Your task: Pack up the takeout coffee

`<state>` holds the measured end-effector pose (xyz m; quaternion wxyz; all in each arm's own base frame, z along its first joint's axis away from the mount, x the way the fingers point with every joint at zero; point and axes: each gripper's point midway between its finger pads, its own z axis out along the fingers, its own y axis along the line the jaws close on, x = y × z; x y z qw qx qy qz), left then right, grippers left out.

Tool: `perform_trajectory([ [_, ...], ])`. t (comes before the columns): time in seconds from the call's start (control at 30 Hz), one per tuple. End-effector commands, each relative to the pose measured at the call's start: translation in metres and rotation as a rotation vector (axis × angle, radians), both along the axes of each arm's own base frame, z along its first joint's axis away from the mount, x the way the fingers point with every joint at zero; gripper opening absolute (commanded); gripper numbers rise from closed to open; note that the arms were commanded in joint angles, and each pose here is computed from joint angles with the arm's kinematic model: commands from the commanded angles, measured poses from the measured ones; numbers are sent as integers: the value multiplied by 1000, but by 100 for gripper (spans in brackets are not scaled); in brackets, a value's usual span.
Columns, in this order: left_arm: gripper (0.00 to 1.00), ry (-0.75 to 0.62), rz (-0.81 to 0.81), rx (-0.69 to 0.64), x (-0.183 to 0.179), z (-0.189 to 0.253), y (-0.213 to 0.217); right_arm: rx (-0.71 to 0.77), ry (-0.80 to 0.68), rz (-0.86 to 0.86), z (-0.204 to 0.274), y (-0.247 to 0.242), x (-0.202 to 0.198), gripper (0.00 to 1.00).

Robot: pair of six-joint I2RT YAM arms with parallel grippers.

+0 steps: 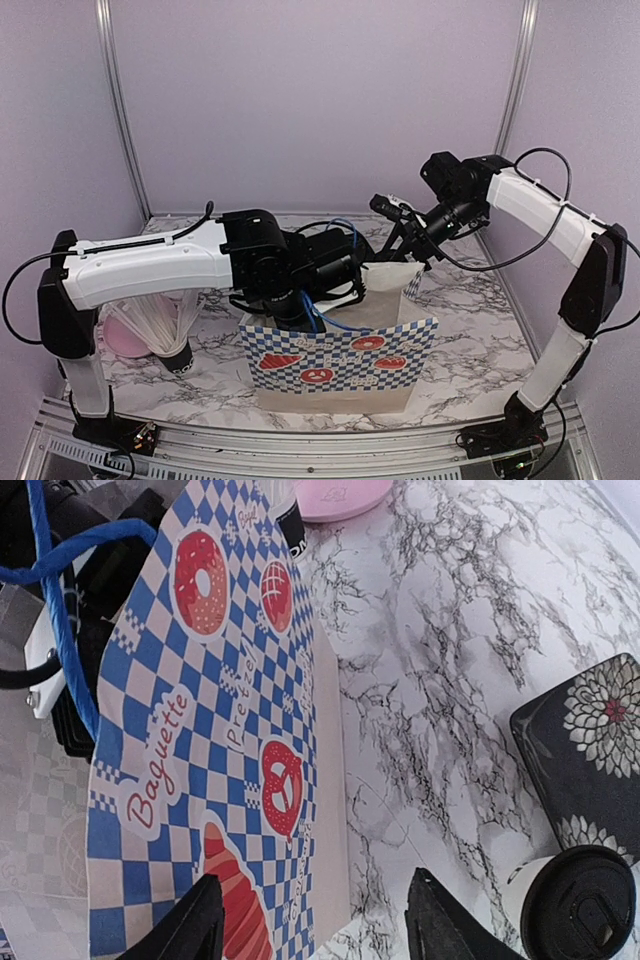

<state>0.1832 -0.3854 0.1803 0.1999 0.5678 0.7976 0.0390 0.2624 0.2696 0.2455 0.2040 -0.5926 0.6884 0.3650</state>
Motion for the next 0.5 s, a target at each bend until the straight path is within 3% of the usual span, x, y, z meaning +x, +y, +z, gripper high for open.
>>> perform_trajectory([
  [0.0, 99, 29, -32, -53, -10, 18, -2, 49, -89, -60, 35, -7, 16, 60],
  [0.3, 99, 2, -61, -157, -19, 62, 0, -75, -278, -397, 37, -34, 89, 62],
  [0.47, 99, -44, -61, -227, -16, 93, 2, -231, -291, -492, 9, -53, 111, 68],
])
